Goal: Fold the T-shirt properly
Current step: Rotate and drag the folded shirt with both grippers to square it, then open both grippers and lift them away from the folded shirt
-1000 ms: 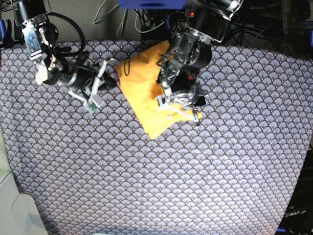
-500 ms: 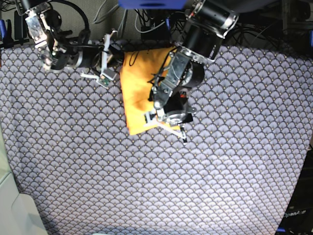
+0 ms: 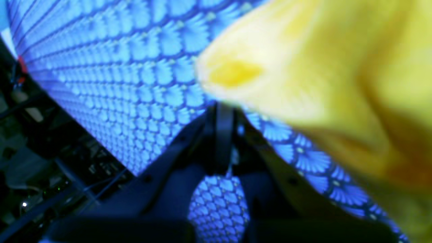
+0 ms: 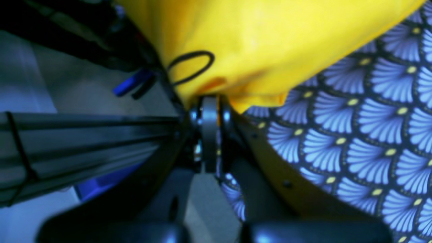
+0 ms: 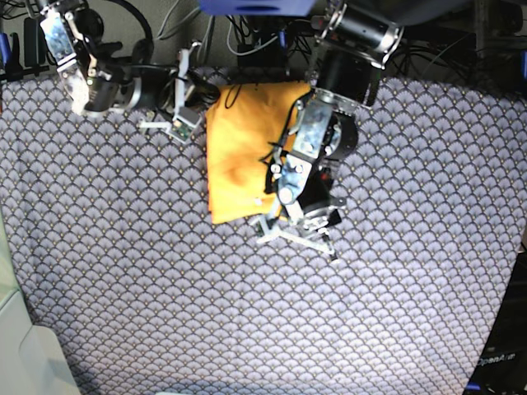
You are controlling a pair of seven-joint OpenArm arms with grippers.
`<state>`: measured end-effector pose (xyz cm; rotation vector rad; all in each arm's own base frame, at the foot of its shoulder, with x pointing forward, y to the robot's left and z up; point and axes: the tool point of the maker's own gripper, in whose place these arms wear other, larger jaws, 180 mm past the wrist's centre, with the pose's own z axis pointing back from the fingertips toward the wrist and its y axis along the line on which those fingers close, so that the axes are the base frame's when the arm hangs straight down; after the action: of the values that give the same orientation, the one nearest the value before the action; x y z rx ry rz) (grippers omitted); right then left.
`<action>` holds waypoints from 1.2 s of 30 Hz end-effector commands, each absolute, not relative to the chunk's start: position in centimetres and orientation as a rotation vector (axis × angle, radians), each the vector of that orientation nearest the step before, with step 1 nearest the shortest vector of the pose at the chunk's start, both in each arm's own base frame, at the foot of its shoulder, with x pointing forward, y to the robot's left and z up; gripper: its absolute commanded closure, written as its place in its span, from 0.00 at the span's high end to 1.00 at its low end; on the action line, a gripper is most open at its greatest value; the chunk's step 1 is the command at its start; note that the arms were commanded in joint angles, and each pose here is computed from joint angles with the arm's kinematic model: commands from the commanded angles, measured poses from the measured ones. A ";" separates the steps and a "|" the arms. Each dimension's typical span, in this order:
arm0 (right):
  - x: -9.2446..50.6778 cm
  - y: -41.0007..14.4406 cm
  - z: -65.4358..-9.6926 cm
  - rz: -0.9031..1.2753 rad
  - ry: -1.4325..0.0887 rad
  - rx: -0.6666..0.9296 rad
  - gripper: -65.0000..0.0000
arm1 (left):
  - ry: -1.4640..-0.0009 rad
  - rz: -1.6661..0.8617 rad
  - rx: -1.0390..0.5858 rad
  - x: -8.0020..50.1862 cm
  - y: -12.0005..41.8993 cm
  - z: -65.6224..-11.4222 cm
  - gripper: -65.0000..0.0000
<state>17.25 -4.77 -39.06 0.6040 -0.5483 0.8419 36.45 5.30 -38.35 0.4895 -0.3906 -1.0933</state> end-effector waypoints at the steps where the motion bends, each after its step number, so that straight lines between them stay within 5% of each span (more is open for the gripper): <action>1: 18.0 -4.5 -37.8 0.851 -0.600 0.624 0.00 | -0.444 -1.069 0.510 37.6 5.1 -36.5 0.00; 20: 23.0 -17.1 -34.1 0.604 -0.766 0.307 0.00 | -0.492 -0.589 0.804 34.8 22.6 -26.7 0.00; 30: 19.5 -26.2 -33.9 0.415 -0.712 0.116 0.00 | -0.279 -0.294 0.889 25.9 34.7 -28.1 0.00; 36: 16.1 -29.4 -34.0 0.356 -0.650 0.050 0.00 | -0.269 -0.315 0.840 22.3 35.7 -31.2 0.00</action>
<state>15.53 -29.10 -34.99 0.0637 -0.6188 0.3341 22.12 35.00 -32.39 0.7991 -0.2565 -0.3271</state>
